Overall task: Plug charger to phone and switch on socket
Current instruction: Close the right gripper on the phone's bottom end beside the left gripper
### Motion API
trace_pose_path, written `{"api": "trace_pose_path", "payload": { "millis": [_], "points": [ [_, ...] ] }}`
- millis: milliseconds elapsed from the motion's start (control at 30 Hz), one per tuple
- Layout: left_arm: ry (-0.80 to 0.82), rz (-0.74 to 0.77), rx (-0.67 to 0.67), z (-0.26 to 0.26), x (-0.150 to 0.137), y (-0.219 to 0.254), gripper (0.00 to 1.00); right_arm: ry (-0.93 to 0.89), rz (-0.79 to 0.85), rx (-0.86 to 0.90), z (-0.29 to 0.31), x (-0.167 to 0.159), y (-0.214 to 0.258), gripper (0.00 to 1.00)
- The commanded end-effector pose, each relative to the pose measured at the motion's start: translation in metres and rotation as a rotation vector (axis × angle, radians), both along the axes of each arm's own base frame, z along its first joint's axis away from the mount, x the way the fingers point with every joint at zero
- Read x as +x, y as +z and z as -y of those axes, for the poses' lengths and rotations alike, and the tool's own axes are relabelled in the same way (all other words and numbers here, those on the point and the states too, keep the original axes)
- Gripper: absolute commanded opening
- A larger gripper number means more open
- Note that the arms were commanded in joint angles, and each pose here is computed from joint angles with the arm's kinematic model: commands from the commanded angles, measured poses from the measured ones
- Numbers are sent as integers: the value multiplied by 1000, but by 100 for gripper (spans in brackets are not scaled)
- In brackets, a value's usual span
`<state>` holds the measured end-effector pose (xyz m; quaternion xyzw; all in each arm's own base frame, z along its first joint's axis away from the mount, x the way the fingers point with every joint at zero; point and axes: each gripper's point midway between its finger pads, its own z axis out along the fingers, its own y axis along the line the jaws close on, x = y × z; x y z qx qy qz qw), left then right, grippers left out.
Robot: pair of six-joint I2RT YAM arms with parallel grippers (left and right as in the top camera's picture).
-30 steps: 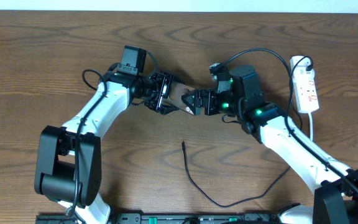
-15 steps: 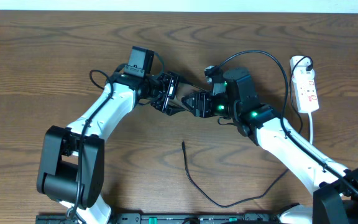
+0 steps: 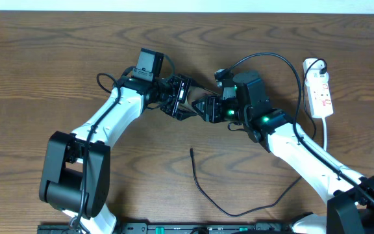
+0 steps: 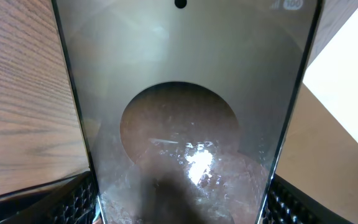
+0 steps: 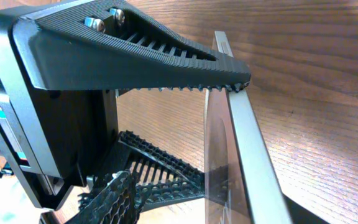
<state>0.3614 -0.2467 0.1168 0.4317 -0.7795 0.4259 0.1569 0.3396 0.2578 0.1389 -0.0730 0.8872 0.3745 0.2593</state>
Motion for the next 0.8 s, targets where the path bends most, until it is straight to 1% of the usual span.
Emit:
{"api": "trace_pose_path", "payload": {
  "millis": [0, 433, 767],
  "points": [
    [-22, 49, -56, 8, 2, 29, 7, 6, 18, 5, -4, 1, 8, 45],
    [-24, 48, -58, 8, 2, 30, 7, -39, 6, -45, 5, 4, -1, 37],
    [-24, 48, -58, 8, 2, 30, 7, -57, 6, -64, 8, 5, -4, 34]
  ]
}}
